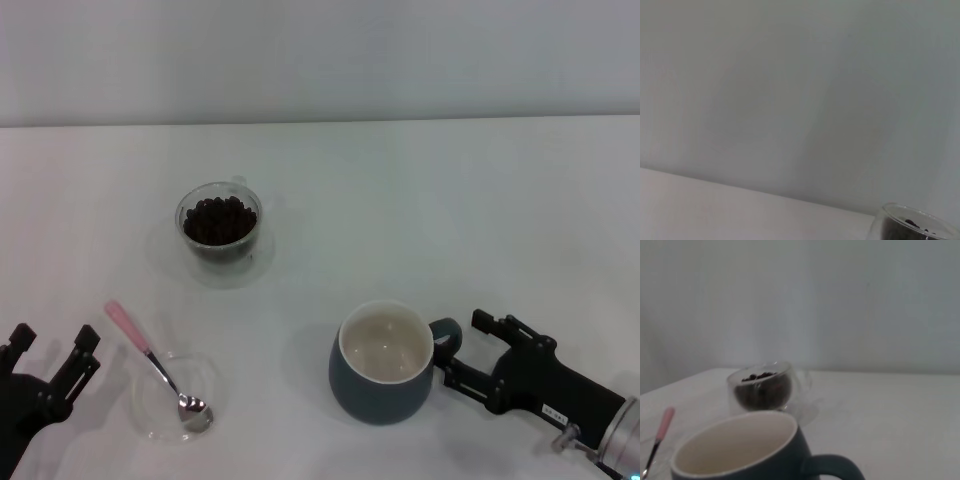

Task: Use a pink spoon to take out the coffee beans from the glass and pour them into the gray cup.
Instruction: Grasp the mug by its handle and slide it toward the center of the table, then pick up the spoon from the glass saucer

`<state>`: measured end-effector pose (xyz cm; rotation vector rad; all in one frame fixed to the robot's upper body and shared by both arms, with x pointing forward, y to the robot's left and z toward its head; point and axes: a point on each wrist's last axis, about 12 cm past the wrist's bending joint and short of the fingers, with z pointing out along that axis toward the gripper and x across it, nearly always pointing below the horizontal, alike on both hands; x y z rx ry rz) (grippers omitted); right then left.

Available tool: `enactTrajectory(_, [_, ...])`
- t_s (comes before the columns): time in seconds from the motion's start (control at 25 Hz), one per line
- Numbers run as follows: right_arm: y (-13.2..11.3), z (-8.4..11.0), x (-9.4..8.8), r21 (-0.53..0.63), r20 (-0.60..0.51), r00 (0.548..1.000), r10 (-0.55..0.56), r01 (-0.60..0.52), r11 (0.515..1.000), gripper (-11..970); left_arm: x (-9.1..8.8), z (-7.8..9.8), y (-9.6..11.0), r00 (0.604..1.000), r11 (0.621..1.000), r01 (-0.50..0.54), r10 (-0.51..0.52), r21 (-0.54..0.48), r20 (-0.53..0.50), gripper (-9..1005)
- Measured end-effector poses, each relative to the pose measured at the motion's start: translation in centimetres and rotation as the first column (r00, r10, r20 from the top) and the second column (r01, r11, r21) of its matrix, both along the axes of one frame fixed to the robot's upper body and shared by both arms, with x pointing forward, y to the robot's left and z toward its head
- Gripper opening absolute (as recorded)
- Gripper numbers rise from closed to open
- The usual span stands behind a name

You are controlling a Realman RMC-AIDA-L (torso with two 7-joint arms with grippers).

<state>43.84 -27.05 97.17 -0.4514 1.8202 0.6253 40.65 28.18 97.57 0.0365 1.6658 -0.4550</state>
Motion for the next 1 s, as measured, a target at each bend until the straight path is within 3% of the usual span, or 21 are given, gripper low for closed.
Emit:
enactTrajectory(0.08, [-0.2, 0.0, -0.3, 0.005, -0.001, 1.000, 0.004, -0.004, 1.000, 767, 0.0, 0.0, 0.0, 1.000, 1.000, 0.000, 0.000, 0.000, 0.000, 861])
enactTrajectory(0.28, [-1.2, 0.2, -1.4, 0.015, 0.018, 1.000, 0.000, -0.001, 1.000, 852, 0.0, 0.0, 0.1, 1.000, 1.000, -0.007, 0.007, -0.001, 0.001, 861])
enactTrajectory(0.56, [-3.4, 0.6, -3.1, 0.032, 0.010, 0.999, 0.051, -0.052, 0.998, 852, 0.0, 0.0, 0.2, 1.000, 1.000, -0.023, 0.023, -0.003, 0.000, 861])
enactTrajectory(0.72, [-4.9, 1.4, -3.6, 0.058, 0.071, 0.997, -0.027, 0.023, 0.998, 852, -0.3, -0.1, 0.8, 0.997, 0.996, -0.078, 0.077, -0.038, -0.019, 860])
enactTrajectory(1.0, [-5.1, 2.2, -2.5, 0.098, 0.187, 0.961, -0.206, 0.190, 0.977, 852, 0.2, -0.7, 2.1, 0.983, 0.965, -0.129, 0.094, -0.227, -0.157, 860])
